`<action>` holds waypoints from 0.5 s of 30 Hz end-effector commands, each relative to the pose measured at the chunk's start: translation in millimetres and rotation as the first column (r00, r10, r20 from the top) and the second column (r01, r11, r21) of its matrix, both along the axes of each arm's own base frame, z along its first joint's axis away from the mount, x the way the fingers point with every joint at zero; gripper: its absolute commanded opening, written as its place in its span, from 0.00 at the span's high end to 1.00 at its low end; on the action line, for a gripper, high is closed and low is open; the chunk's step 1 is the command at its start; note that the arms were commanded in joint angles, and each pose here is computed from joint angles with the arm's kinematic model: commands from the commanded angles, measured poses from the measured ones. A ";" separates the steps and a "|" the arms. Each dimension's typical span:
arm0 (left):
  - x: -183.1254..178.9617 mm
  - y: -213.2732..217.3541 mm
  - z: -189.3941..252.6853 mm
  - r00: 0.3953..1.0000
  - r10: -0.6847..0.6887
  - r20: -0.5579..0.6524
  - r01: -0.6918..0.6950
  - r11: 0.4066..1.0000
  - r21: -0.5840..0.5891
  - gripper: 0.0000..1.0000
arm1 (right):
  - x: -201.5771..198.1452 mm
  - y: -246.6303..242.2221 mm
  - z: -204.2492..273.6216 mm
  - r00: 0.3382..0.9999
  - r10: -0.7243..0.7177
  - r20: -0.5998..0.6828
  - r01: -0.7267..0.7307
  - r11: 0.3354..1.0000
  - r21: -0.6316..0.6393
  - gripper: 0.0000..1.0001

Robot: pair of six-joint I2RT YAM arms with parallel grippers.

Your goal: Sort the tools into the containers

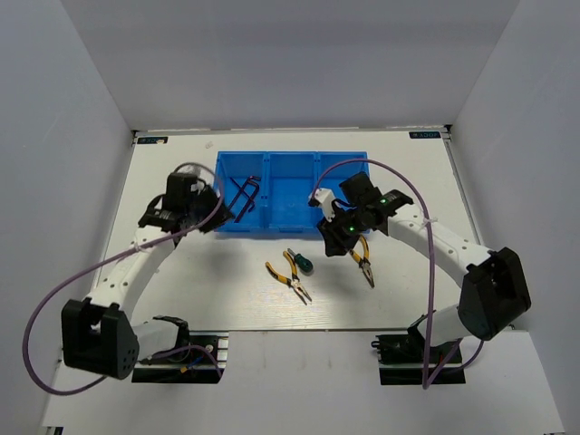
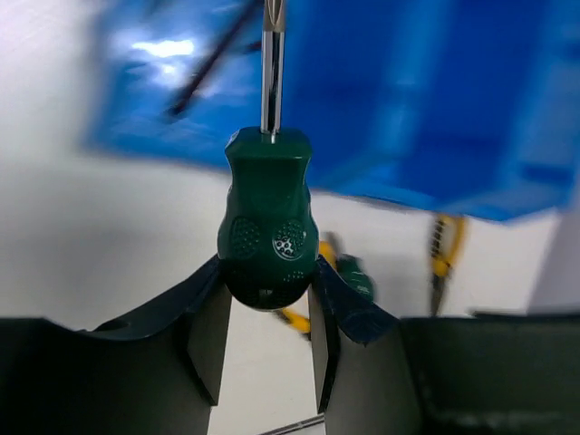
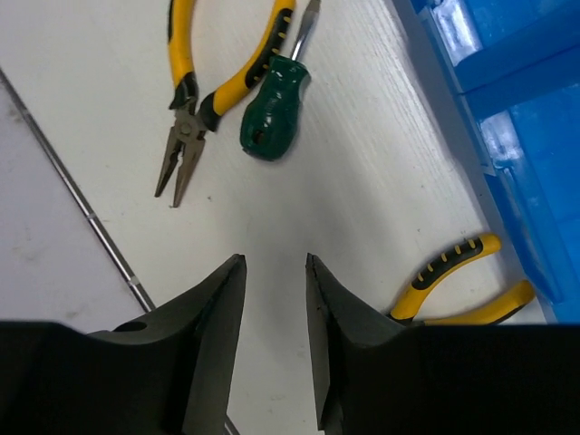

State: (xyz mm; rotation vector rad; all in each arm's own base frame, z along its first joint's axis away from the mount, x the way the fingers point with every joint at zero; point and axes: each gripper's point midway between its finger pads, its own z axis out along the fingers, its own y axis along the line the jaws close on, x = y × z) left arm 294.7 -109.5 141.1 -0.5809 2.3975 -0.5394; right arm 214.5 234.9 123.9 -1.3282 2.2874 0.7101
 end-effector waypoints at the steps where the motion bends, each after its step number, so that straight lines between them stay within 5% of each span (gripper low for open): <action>1: 38.2 -71.2 81.0 0.835 -0.402 0.376 0.449 0.892 -0.044 1.00 | 13.6 -3.4 -4.3 0.999 -0.018 0.042 0.020 0.999 -0.043 0.62; 2: 46.2 -85.8 72.1 0.813 -0.449 0.371 0.504 0.862 -0.061 1.00 | 14.1 -3.9 -5.0 0.999 -0.023 0.042 0.025 0.999 -0.047 0.64; 3: 52.3 -108.5 94.0 0.728 -0.499 0.469 0.593 0.802 -0.068 1.00 | 16.4 -4.7 -6.5 0.999 -0.030 0.045 0.032 0.998 -0.055 0.67; 6: 74.8 -138.4 111.1 0.656 -0.545 0.521 0.660 0.750 -0.046 1.00 | 20.9 -4.8 -8.8 0.997 -0.054 0.054 0.057 0.996 -0.063 0.81; 9: 98.6 -166.6 94.0 0.642 -0.590 0.489 0.688 0.725 -0.030 1.00 | 24.1 -7.4 -12.2 0.995 -0.093 0.040 0.096 0.992 -0.077 0.84; 10: 101.1 -169.9 81.9 0.654 -0.605 0.454 0.690 0.723 -0.029 1.00 | 24.0 -7.9 -13.2 0.995 -0.097 0.038 0.100 0.992 -0.081 0.82; 13: 111.2 -181.2 53.3 0.674 -0.632 0.382 0.688 0.726 -0.012 1.00 | 20.5 -5.3 -11.5 0.995 -0.099 0.024 0.100 0.993 -0.060 0.57; 15: 112.6 -182.2 45.3 0.691 -0.627 0.360 0.672 0.741 0.001 0.90 | 17.9 -1.5 -10.5 0.996 -0.093 0.012 0.094 0.995 -0.039 0.49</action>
